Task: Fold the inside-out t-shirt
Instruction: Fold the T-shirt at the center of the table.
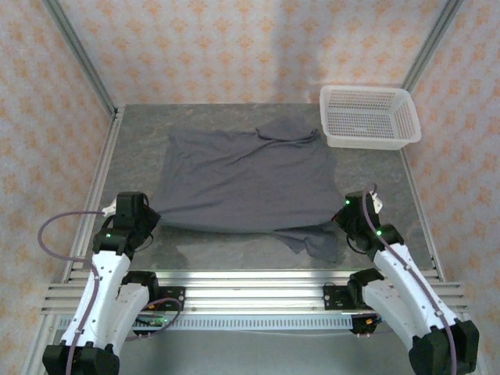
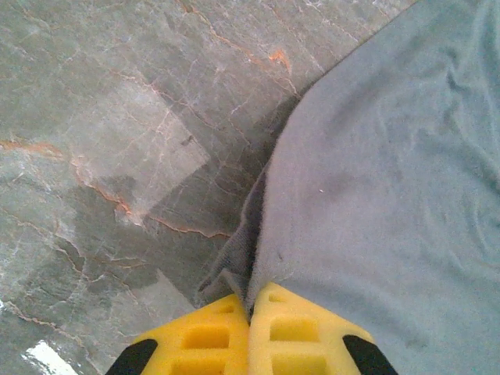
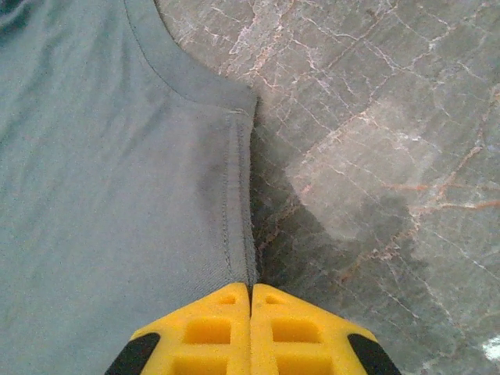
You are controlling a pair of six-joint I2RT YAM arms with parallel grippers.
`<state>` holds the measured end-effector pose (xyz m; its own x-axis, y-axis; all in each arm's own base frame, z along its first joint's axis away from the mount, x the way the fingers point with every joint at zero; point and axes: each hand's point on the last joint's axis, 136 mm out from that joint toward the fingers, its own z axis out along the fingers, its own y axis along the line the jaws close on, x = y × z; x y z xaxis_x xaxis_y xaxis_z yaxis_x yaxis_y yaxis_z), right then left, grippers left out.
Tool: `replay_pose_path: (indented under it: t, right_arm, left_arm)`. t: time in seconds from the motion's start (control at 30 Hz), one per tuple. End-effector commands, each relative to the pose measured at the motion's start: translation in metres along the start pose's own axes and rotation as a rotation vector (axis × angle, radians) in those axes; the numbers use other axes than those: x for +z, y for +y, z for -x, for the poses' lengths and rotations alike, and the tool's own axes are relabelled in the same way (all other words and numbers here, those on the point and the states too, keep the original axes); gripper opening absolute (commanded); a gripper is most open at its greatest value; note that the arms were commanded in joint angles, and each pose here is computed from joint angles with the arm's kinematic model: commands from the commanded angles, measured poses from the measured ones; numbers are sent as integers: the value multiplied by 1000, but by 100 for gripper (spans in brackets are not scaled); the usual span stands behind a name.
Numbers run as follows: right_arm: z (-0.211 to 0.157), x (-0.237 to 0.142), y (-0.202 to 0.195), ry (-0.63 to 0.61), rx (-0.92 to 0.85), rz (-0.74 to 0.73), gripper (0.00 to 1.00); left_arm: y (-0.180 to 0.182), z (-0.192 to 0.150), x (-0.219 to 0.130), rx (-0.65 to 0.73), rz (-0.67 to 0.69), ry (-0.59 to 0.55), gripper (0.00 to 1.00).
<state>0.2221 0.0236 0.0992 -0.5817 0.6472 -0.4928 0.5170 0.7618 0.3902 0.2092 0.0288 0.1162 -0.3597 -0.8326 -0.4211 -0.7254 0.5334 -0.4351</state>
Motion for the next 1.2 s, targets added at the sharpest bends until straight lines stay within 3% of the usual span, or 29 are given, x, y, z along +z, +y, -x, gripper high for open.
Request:
replay_pose_path:
  t: [0.0,0.07,0.2,0.33,0.63,1.17]
  right_arm:
    - [-2,-5,-16,-27,15,-35,0]
    - [3,-6,-11,-50,26,-14,0]
    - [35,-10,14,-134,21,12,0]
    - [64,-3,48,-166,-15,33,0]
    - [107,37,70,-159,18,25,0]
    - [103,123,62,-40,9,-74,0]
  left_arm:
    - [-10,7,-3,1,-48,-25,0]
    - [-26,16,-5,-4,-102,-48,0]
    - [-49,43,-2,19,-85,-109,0]
    - [-71,62,19,54,-46,-124,0]
    - [-91,75,73,74,18,-108,0]
    - [-77,51,153,94,156,18,0]
